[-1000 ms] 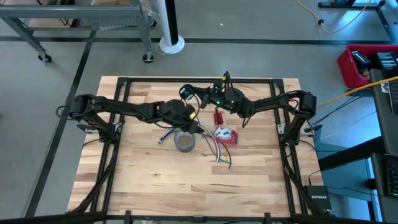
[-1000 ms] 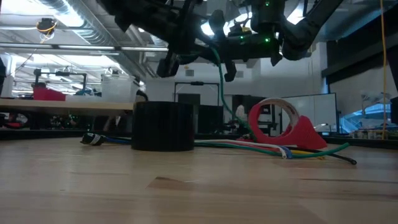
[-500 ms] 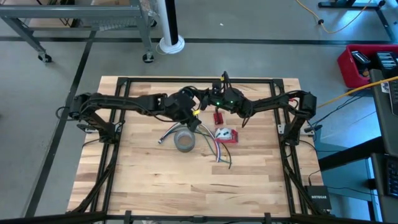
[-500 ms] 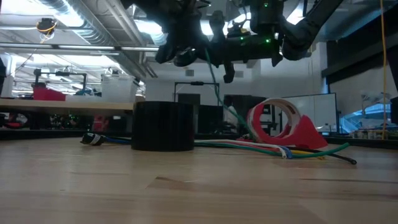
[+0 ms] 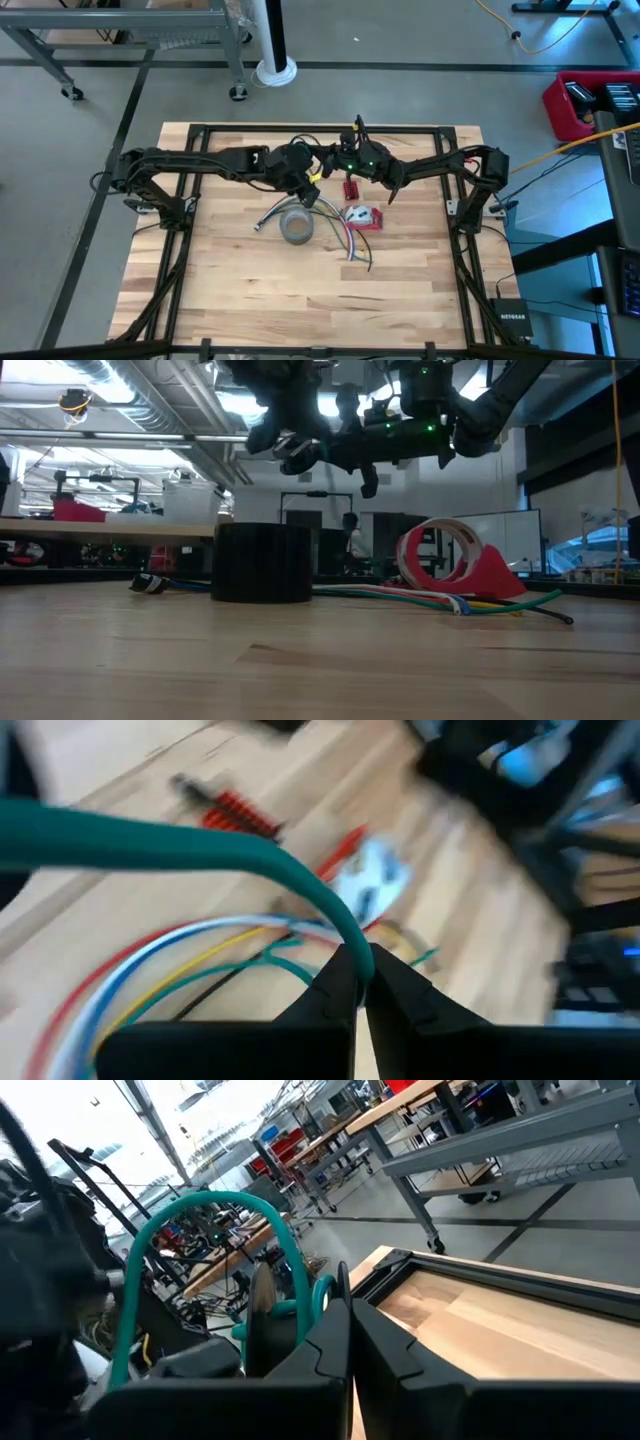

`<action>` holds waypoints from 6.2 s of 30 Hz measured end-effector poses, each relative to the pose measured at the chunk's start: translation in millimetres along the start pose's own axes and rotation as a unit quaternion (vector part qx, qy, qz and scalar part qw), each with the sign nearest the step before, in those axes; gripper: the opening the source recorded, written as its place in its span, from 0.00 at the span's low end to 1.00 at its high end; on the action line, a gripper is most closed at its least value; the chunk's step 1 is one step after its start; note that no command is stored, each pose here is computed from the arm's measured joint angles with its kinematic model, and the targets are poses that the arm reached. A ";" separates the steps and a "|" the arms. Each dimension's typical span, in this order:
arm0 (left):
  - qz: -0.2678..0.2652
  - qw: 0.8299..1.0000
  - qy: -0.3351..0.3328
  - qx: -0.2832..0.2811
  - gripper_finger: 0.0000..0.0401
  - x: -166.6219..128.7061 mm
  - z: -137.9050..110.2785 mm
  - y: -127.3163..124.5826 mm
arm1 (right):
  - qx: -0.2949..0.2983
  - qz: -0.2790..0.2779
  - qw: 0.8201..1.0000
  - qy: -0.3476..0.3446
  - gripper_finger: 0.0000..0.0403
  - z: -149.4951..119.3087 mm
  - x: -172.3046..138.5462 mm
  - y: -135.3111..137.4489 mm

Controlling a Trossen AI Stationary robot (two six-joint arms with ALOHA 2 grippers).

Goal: Coil cords
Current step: Coil the green wire onto the black spool

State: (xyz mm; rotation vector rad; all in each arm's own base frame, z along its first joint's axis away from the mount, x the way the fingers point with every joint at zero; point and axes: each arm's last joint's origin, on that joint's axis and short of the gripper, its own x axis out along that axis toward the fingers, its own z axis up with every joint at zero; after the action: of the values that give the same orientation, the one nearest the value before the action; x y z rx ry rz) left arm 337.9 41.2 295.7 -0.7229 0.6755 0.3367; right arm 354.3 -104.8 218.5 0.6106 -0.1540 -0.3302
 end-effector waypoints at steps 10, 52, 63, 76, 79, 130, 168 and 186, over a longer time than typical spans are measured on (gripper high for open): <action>0.124 0.992 -0.001 -0.005 0.00 -36.5 -15.0 7.5 | 0.001 0.016 1.000 0.006 0.02 1.0 -0.4 1.7; 0.133 0.980 -0.141 -0.047 0.00 -91.9 -31.0 45.0 | 0.043 0.100 0.994 0.025 0.02 4.3 -1.5 9.9; 0.162 0.986 -0.027 -0.006 0.00 -43.2 -39.4 52.3 | 0.042 0.081 0.996 0.021 0.02 3.6 -1.2 8.0; 0.158 0.984 -0.088 0.003 0.00 -54.7 -7.9 61.4 | 0.042 0.077 0.995 0.044 0.02 -0.1 -1.1 6.3; 0.161 0.982 -0.096 -0.004 0.00 -57.5 -2.5 64.3 | 0.042 0.074 0.995 0.048 0.02 -0.7 -1.0 5.6; 0.102 0.990 -0.058 -0.075 0.00 -72.2 14.2 77.0 | 0.039 0.044 0.994 0.089 0.02 -17.9 -2.9 13.0; 0.082 0.987 -0.041 -0.129 0.00 -69.9 8.1 69.3 | 0.033 -0.006 0.996 0.082 0.02 -24.4 -3.9 13.1; 0.093 0.981 -0.069 -0.155 0.00 -84.6 26.2 78.1 | 0.024 -0.011 0.995 0.096 0.02 -32.5 -5.9 20.0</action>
State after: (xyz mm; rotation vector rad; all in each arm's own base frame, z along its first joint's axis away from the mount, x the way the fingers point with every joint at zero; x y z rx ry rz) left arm 247.9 110.4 328.2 -0.9251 0.5648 0.6680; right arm 361.6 -69.9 203.6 0.6882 0.0295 -0.2872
